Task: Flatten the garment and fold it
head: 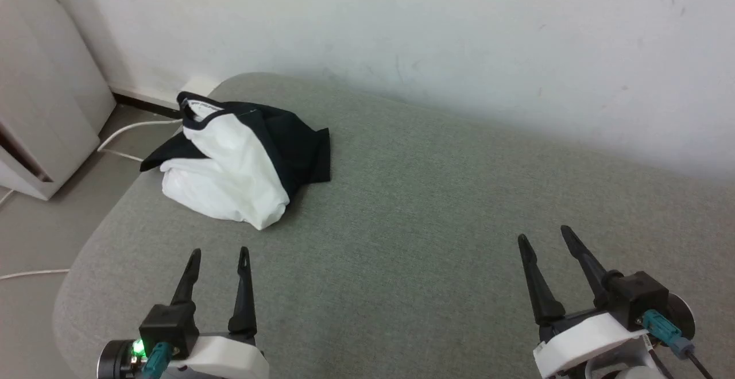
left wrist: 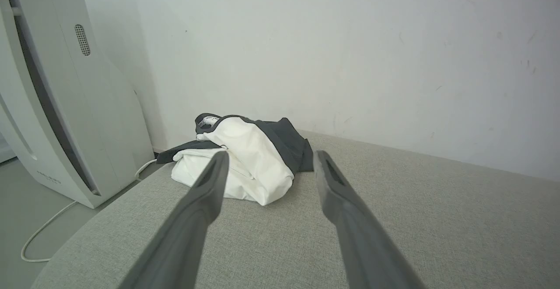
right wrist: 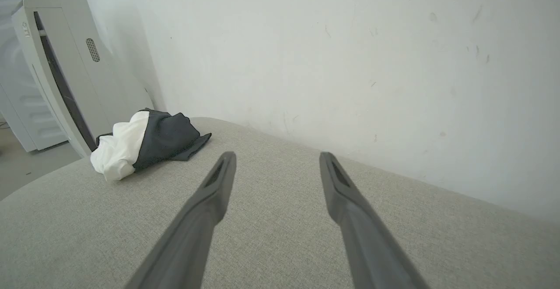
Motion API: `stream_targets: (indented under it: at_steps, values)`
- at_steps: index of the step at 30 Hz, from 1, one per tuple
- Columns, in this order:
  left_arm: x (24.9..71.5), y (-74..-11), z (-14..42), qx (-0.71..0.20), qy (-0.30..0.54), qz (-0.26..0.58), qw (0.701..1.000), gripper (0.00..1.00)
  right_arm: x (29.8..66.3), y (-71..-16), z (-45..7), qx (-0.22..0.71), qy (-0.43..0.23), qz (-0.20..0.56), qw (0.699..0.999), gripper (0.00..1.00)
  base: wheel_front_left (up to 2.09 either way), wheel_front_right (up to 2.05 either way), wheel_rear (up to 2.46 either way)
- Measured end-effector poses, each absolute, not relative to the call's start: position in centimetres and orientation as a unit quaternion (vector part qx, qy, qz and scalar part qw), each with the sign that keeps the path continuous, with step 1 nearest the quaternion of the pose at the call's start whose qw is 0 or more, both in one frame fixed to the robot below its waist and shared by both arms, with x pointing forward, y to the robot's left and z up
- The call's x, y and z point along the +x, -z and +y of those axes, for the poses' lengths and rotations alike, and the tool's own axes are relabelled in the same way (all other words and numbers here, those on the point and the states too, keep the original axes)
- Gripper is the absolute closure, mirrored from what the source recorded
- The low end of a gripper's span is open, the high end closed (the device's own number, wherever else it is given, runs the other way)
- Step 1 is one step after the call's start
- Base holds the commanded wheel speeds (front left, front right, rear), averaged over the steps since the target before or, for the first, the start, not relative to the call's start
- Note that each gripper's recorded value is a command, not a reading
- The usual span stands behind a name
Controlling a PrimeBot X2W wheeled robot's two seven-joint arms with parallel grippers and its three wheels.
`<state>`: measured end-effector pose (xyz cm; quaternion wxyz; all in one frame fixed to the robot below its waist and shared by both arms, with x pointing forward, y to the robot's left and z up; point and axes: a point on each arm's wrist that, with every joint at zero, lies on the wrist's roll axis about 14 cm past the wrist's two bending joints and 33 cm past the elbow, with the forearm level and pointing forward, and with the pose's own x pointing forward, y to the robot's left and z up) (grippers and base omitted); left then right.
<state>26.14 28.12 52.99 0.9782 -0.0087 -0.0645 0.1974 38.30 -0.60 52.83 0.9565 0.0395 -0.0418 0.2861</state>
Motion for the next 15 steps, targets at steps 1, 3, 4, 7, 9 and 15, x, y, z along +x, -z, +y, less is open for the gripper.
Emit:
stream_targets:
  at_steps: [1,3,4,7,9,15]
  values:
    - [25.9,-53.0,28.2,-0.009,-0.2,-0.065,0.977,0.0,38.3,-52.8,-0.4,0.041,-0.289,-0.042,0.955,0.0,0.0,0.0,0.0]
    - [25.6,-53.0,28.5,-0.009,-0.206,-0.067,0.976,0.0,38.2,-52.8,0.1,0.043,-0.295,-0.042,0.954,0.0,0.0,0.0,0.0]
    - [25.4,-53.0,28.6,-0.009,-0.208,-0.068,0.976,0.0,38.2,-52.9,0.3,0.043,-0.298,-0.043,0.953,0.0,0.0,0.0,0.0]
    - [24.9,-53.1,28.9,-0.011,-0.216,-0.073,0.974,0.0,38.1,-52.8,0.9,0.046,-0.307,-0.042,0.95,0.0,0.0,0.0,0.0]
    - [24.6,-53.1,29.1,-0.012,-0.221,-0.074,0.972,0.0,38.0,-52.9,1.3,0.047,-0.313,-0.045,0.948,0.0,0.0,0.0,0.0]
    - [23.7,-53.3,29.7,-0.014,-0.235,-0.081,0.968,0.0,37.8,-52.9,2.5,0.053,-0.329,-0.045,0.942,0.0,0.0,0.0,0.0]
